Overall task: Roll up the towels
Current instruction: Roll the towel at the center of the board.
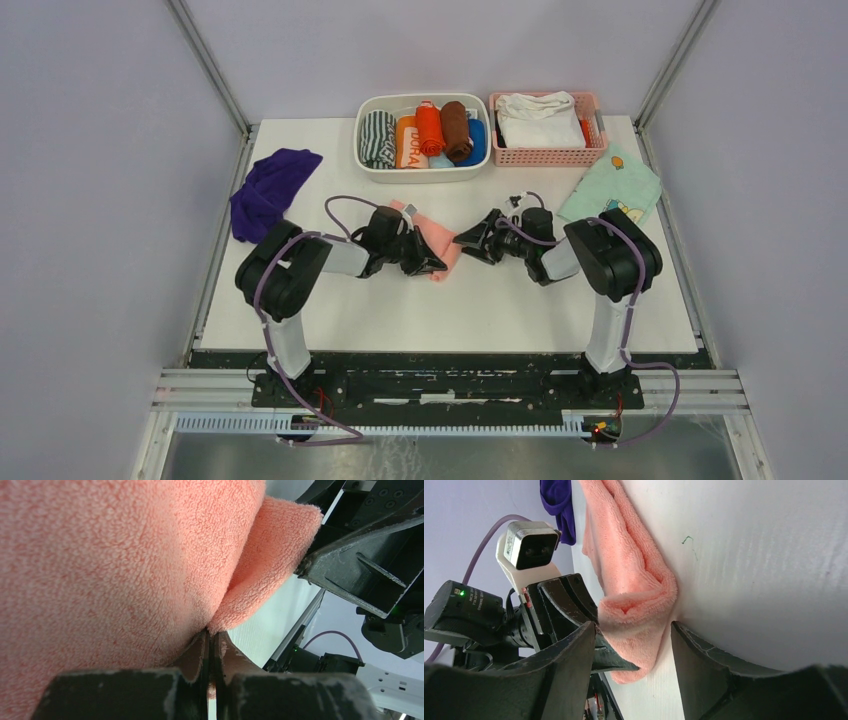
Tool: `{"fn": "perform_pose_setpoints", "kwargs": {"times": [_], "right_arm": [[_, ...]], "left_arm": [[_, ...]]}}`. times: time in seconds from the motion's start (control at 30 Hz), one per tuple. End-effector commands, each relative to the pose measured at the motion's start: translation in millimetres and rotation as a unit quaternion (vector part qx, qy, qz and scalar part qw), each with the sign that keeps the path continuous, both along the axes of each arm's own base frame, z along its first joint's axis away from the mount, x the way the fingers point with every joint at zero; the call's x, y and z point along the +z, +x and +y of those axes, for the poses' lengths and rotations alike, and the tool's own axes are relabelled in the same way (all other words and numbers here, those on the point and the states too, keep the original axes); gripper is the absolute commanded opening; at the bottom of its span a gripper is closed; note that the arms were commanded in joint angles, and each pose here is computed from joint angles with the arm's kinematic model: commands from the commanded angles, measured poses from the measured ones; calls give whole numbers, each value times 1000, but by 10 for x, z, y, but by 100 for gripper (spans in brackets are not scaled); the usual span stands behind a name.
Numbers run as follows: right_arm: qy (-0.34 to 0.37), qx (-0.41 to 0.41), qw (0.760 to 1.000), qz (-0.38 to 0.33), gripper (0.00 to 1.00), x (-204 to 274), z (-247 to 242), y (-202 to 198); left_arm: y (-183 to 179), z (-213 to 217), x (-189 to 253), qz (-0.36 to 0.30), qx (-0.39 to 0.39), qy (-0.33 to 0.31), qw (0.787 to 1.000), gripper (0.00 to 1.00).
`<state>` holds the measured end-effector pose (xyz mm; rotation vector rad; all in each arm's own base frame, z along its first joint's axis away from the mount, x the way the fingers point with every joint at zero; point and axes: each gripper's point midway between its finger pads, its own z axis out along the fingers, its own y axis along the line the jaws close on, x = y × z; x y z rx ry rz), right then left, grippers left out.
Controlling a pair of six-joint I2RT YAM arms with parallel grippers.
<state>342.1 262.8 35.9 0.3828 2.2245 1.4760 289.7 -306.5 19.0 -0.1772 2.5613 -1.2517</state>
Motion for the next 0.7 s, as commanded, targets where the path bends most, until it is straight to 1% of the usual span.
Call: {"fn": "perform_pose_setpoints", "kwargs": {"times": [0.0, 0.23, 0.57, 0.67], "right_arm": [[17, 8, 999, -48, 65, 167, -21, 8], [-3, 4, 1000, -17, 61, -147, -44, 14], [4, 11, 1000, -19, 63, -156, 11, 73], [-13, 9, 1000, -6, 60, -249, -22, 41]], "left_arm": [[-67, 222, -299, 51, 42, 36, 997, 4], [-71, 214, -314, 56, 40, 33, 997, 4], [-79, 211, -338, 61, 40, 34, 997, 4], [-77, 222, -330, 59, 42, 36, 997, 4]]}}
